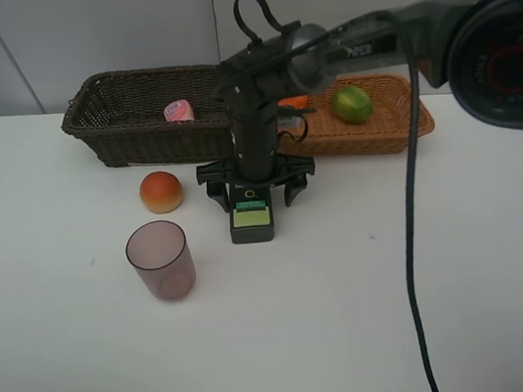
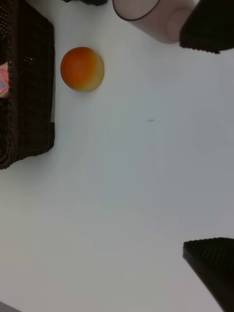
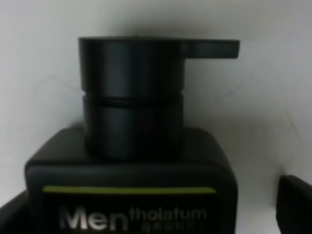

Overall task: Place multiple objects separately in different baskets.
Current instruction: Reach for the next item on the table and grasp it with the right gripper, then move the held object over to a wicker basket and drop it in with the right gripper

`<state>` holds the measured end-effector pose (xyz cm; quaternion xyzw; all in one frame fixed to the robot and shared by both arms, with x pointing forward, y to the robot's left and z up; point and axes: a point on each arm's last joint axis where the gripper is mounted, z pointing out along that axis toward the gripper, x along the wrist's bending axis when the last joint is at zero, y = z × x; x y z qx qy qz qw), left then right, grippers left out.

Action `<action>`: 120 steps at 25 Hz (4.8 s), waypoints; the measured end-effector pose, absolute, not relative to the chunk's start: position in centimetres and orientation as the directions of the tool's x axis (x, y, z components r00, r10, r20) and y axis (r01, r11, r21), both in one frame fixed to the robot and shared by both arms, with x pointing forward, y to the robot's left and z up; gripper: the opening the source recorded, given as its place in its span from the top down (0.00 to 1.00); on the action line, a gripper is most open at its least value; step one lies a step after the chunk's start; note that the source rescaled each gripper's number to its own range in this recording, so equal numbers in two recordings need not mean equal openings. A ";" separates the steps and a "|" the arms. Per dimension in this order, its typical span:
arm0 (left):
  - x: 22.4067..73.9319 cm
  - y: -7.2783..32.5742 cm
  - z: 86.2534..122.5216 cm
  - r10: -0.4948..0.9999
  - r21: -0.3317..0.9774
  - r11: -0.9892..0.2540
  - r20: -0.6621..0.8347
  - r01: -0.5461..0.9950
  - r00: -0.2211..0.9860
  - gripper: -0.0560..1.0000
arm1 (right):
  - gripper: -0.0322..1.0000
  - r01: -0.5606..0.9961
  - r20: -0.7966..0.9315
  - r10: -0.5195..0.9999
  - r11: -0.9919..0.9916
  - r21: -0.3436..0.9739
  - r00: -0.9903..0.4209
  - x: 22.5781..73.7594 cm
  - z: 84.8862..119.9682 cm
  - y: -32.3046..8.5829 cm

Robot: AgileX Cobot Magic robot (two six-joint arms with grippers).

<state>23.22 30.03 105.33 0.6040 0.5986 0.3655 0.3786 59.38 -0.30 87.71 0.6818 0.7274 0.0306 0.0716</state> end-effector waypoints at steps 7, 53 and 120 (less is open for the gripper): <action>23.2 30.0 105.3 1.000 0.895 0.003 -0.012 0.446 0.016 0.07 | 0.06 0.988 -0.065 0.996 0.069 0.140 -0.061 59.4 87.6 -0.3; 23.2 30.0 105.3 1.000 0.895 0.003 -0.012 0.446 0.016 0.07 | 0.41 0.963 -0.039 0.983 0.185 0.194 -0.181 58.8 94.2 -0.8; 23.2 30.0 105.3 1.000 0.895 0.004 -0.013 0.446 0.017 0.07 | 0.37 0.415 0.135 0.820 0.133 0.900 -0.556 68.4 91.6 3.1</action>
